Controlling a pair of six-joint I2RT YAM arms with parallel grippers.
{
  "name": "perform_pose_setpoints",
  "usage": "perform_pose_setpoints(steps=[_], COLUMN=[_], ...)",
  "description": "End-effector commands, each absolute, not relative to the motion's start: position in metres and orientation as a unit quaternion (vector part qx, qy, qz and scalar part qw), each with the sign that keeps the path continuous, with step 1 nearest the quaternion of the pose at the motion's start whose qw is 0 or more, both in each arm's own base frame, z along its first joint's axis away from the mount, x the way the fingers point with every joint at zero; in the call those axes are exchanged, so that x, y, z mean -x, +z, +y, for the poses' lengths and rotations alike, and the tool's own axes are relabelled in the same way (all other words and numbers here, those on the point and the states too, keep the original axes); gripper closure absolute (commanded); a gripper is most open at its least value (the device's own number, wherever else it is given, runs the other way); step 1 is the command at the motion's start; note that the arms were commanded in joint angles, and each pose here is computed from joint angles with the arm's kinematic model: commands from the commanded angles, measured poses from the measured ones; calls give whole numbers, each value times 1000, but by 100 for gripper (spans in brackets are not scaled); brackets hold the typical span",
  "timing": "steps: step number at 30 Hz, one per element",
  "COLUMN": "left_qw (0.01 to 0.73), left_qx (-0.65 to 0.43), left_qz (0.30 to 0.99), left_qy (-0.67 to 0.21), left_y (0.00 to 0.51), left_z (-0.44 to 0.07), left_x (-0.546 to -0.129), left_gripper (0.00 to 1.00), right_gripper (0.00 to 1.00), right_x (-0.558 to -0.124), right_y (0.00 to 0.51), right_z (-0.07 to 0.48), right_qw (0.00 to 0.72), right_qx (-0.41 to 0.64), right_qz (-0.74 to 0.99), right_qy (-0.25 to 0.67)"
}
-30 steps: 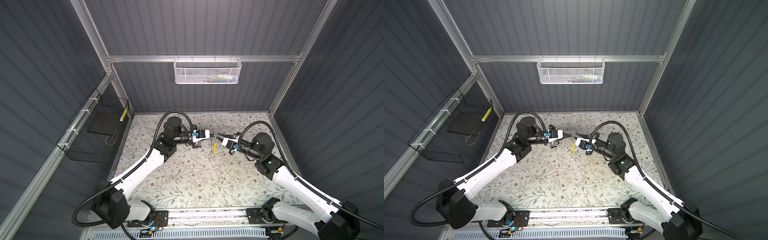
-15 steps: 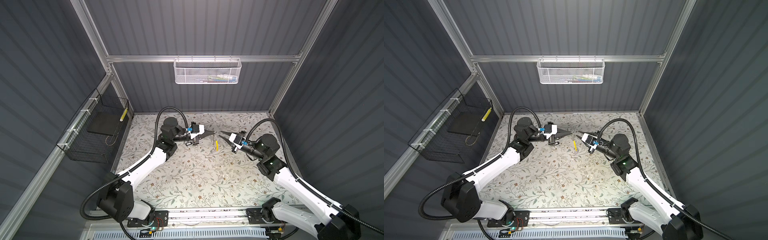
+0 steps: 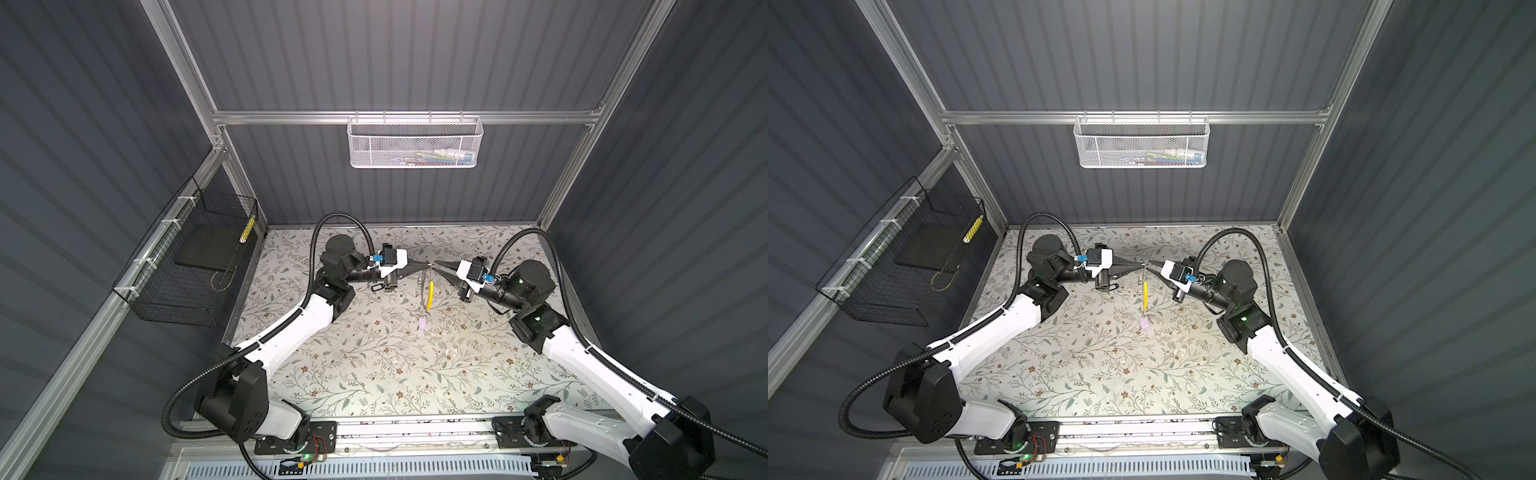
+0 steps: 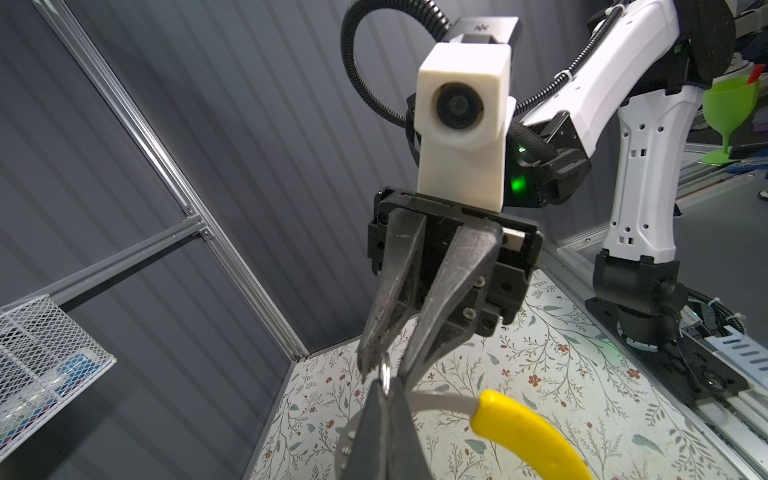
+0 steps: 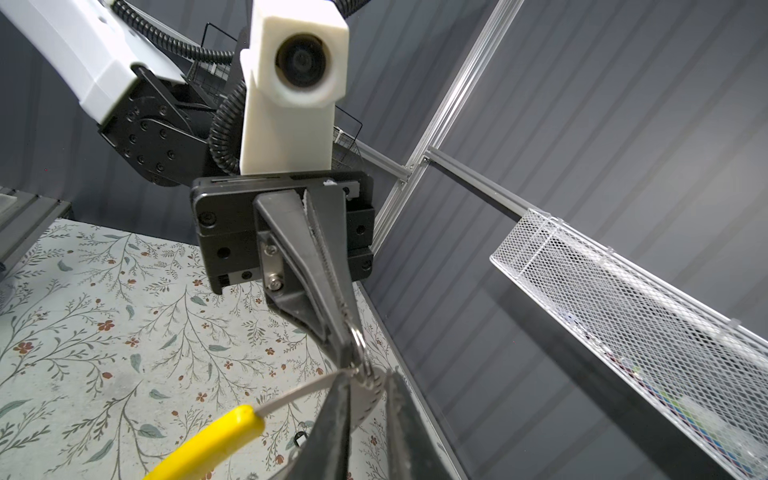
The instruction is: Put the keys on the keyring
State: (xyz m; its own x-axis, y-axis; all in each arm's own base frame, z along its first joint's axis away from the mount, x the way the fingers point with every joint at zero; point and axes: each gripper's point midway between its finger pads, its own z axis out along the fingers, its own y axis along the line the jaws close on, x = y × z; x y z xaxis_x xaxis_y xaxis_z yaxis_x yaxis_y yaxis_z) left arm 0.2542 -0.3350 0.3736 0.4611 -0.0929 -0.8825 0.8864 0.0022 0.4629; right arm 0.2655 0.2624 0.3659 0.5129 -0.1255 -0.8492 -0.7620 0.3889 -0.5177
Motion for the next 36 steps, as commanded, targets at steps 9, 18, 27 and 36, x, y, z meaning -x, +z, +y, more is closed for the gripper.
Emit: perform_pose_setpoints(steps=[9, 18, 27, 36], left_qw=[620, 622, 605, 585], left_qx=[-593, -626, -661, -680], left_qz=[324, 378, 393, 393], left_qy=[-398, -279, -205, -204], left_y=[374, 360, 352, 345], left_z=[-336, -331, -335, -347], left_x=[-253, -274, -281, -279], left_gripper=[100, 65, 68, 68], right_gripper=[96, 100, 100, 100], right_x=[-262, -276, -284, -285], right_y=[379, 350, 334, 340], right_z=[266, 255, 247, 252], right_qw=[707, 655, 610, 612], right_qx=[512, 541, 565, 570], right_qz=[425, 499, 542, 537], right_qy=[240, 172, 119, 107])
